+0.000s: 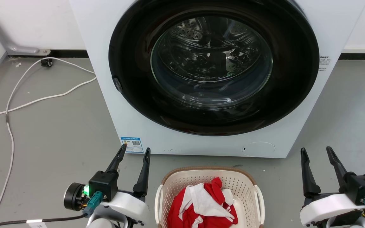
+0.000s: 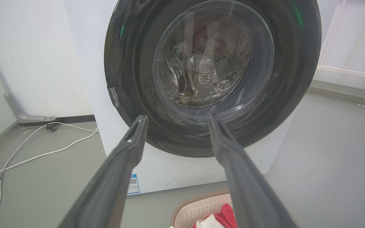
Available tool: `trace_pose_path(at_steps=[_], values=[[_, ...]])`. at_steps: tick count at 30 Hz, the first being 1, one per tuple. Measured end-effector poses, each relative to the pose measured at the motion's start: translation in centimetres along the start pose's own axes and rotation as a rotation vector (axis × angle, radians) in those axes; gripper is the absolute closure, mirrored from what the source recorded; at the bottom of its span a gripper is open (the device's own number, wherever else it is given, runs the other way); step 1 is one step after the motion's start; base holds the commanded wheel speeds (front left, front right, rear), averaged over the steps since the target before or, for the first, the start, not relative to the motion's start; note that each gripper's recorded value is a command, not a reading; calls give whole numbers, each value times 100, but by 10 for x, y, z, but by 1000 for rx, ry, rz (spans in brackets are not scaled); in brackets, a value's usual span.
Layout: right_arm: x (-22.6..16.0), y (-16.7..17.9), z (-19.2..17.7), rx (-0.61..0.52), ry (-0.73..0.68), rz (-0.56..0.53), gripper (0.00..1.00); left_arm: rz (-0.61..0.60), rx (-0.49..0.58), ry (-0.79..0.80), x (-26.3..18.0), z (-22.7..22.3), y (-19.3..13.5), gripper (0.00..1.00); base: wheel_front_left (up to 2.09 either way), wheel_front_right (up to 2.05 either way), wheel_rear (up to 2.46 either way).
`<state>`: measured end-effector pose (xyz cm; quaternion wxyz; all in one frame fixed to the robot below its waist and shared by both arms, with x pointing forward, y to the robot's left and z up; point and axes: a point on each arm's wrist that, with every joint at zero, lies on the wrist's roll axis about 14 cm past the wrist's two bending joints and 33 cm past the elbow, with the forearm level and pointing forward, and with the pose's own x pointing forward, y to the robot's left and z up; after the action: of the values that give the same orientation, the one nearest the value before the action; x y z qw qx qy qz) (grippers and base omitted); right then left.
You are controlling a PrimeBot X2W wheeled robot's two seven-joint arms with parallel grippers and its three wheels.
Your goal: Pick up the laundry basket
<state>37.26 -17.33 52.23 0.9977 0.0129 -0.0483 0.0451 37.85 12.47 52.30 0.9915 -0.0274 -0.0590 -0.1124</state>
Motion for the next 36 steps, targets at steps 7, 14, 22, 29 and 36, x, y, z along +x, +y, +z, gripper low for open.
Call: trace_pose_path(at_steps=[7,14,22,29,36], values=[[0,1,0,4,-2,2,0,8,-3,0,-1,0,2,0,0,0,0],[0,2,0,13,-5,3,0,10,-6,5,-2,-1,3,0,0,0,0],[0,1,-4,16,7,1,0,13,-8,15,-2,-5,4,0,0,0,0],[6,-6,-18,30,68,-20,0,-6,-11,52,10,-17,1,0,0,0,0],[21,-14,-52,42,181,-44,0,-15,-47,143,36,-50,3,0,0,0,0]])
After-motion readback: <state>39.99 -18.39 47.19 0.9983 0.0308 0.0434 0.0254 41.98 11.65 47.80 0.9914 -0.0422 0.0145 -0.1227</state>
